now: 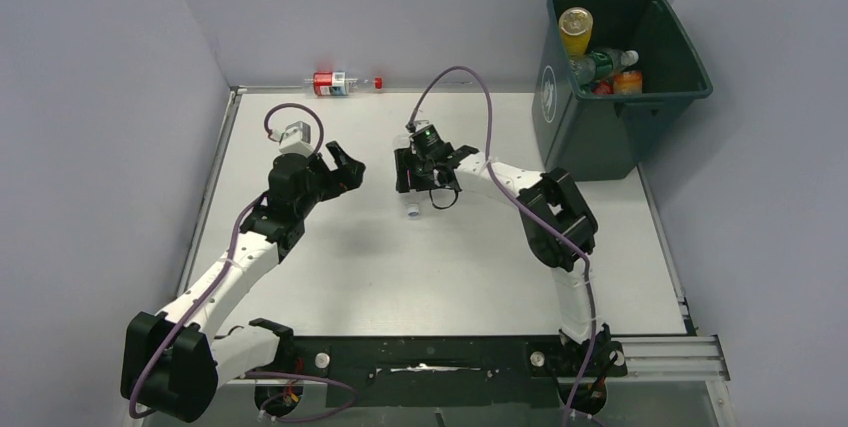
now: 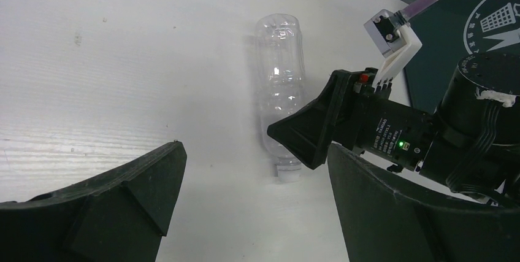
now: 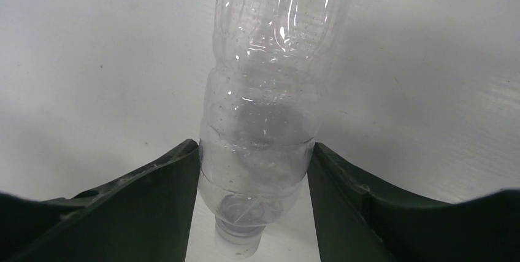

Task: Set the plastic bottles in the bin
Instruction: Pick up the plastic bottle at the center of the board.

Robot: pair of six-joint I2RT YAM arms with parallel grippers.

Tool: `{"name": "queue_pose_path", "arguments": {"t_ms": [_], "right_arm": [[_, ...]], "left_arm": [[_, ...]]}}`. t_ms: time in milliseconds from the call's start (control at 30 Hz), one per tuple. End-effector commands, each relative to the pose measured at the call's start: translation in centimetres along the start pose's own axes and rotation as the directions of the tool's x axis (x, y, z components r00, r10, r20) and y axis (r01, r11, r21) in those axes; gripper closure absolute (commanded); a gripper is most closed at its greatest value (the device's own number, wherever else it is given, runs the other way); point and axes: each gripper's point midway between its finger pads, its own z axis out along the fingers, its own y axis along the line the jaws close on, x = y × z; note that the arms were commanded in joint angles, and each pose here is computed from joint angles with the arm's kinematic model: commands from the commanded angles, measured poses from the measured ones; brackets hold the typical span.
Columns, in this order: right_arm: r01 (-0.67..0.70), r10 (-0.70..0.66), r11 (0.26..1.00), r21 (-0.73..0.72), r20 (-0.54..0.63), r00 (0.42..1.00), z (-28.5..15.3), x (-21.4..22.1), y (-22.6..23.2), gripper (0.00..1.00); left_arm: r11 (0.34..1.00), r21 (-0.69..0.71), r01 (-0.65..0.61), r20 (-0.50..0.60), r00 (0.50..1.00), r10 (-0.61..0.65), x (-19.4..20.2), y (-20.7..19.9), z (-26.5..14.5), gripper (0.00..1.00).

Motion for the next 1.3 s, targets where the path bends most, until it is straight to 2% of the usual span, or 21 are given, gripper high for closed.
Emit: {"name": "queue_pose_path", "arguments": {"t_ms": [0, 367, 633, 767, 967, 1133, 1267], "right_arm": [[0.027, -0.025, 1.0, -0.01, 0.108, 0.994, -3.4, -3.3, 0.9, 0.43], [0.077, -0.086, 0.996, 0.042, 0.262, 0.961, -11.4, -8.2, 0.5, 0.45], [0.08, -0.108, 0.993, 0.085, 0.429, 0.897, -19.9, -14.5, -1.1, 0.45], [0.064, -0.114, 0.991, 0.114, 0.523, 0.845, -25.0, -18.2, -2.9, 0.45], [0.035, -0.142, 0.985, 0.171, 0.669, 0.729, -33.5, -22.6, -5.0, 0.43], [-0.013, -0.192, 0.966, 0.259, 0.749, 0.635, -39.8, -24.6, -6.9, 0.39], [-0.09, -0.203, 0.945, 0.314, 0.781, 0.591, -43.6, -25.3, -10.4, 0.38]], "left_arm": [[0.999, 0.046, 0.022, 0.041, 0.999, -0.024, -1.4, -1.2, -0.4, 0.13], [0.998, 0.061, 0.032, 0.028, 0.999, -0.034, -0.9, -1.5, 0.1, 0.12], [0.998, 0.055, 0.032, 0.019, 0.999, -0.033, -0.5, -1.3, 0.5, 0.12], [0.998, 0.053, 0.032, 0.015, 0.999, -0.033, -0.3, -1.2, 0.7, 0.12], [0.998, 0.055, 0.032, 0.012, 0.999, -0.033, 0.0, -1.1, 0.9, 0.12], [0.998, 0.06, 0.035, 0.006, 0.999, -0.035, 0.1, -1.2, 1.1, 0.12], [0.998, 0.061, 0.035, 0.004, 0.999, -0.035, 0.2, -1.2, 1.1, 0.12]]}}
